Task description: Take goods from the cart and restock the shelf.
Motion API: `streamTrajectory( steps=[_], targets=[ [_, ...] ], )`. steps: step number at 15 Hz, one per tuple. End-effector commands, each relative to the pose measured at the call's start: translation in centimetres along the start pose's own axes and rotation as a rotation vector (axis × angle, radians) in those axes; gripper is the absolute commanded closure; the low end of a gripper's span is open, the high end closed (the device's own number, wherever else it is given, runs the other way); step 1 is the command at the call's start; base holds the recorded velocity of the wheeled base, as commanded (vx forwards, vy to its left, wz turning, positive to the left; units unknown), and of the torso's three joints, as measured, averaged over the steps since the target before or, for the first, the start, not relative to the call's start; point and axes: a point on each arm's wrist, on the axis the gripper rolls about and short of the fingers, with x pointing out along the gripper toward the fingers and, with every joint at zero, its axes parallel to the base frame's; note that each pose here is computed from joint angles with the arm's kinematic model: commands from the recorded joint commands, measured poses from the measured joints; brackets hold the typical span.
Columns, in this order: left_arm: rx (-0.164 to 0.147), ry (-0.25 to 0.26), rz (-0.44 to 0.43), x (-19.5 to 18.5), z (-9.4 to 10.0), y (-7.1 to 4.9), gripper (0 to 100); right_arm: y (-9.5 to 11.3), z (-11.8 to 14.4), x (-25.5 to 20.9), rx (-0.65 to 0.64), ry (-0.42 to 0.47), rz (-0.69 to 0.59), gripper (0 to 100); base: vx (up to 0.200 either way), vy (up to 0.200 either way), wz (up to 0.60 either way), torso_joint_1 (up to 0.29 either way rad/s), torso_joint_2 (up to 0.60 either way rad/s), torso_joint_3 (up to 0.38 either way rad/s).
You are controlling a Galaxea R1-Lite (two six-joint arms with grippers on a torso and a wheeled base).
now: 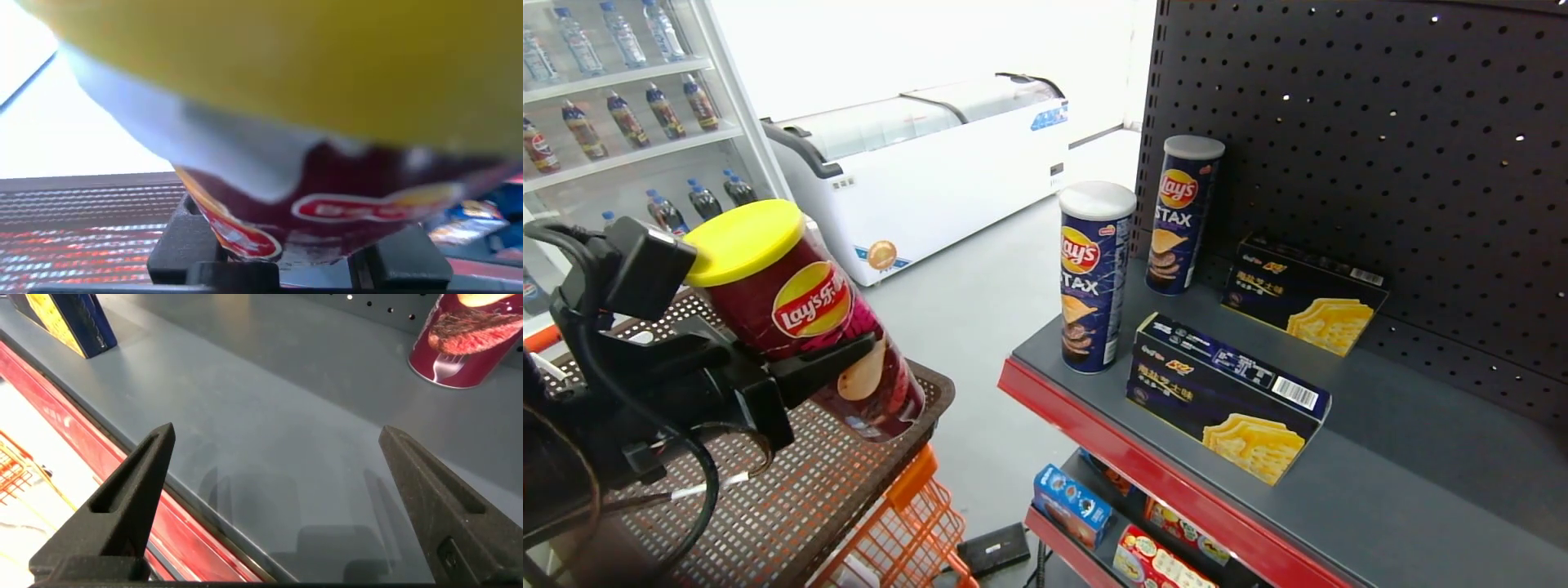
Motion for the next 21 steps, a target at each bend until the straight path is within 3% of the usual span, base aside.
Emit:
streamTrajectory(
  steps=[1,3,8,12,16,19,21],
  targets=[
    [-0.02,-0.04,-0.082,-1.2,0.5,-1.1,100,0.0,0.0,0.0,0.0,0.0,0.0,0,0.0,0.0,0.0,0.0,0.0,0.0],
    [-0.044,-0.055,-0.181,-1.5,0.9,-1.3,100,0.0,0.0,0.0,0.0,0.0,0.0,0,0.0,0.0,0.0,0.0,0.0,0.0],
    [-0.047,-0.041,-0.245,-1.8,0.4,-1.8,100,0.0,0.0,0.0,0.0,0.0,0.0,0,0.0,0.0,0.0,0.0,0.0,0.0],
    [-0.042,-0.041,-0.36,-1.4,0.6,-3.2,100,0.0,0.0,0.0,0.0,0.0,0.0,0,0.0,0.0,0.0,0.0,0.0,0.0],
    [-0.049,-0.011,-0.406,-1.3,0.8,-4.0,100,0.0,0.0,0.0,-0.002,0.0,0.002,0,0.0,0.0,0.0,0.0,0.0,0.0],
    [-0.042,0.008,-0.449,-2.6,1.0,-4.9,100,0.0,0.0,0.0,-0.002,0.0,0.002,0,0.0,0.0,0.0,0.0,0.0,0.0],
    [-0.016,0.046,-0.454,-3.4,0.9,-5.1,100,0.0,0.0,0.0,-0.002,0.0,0.0,0,0.0,0.0,0.0,0.0,0.0,0.0]
  ],
)
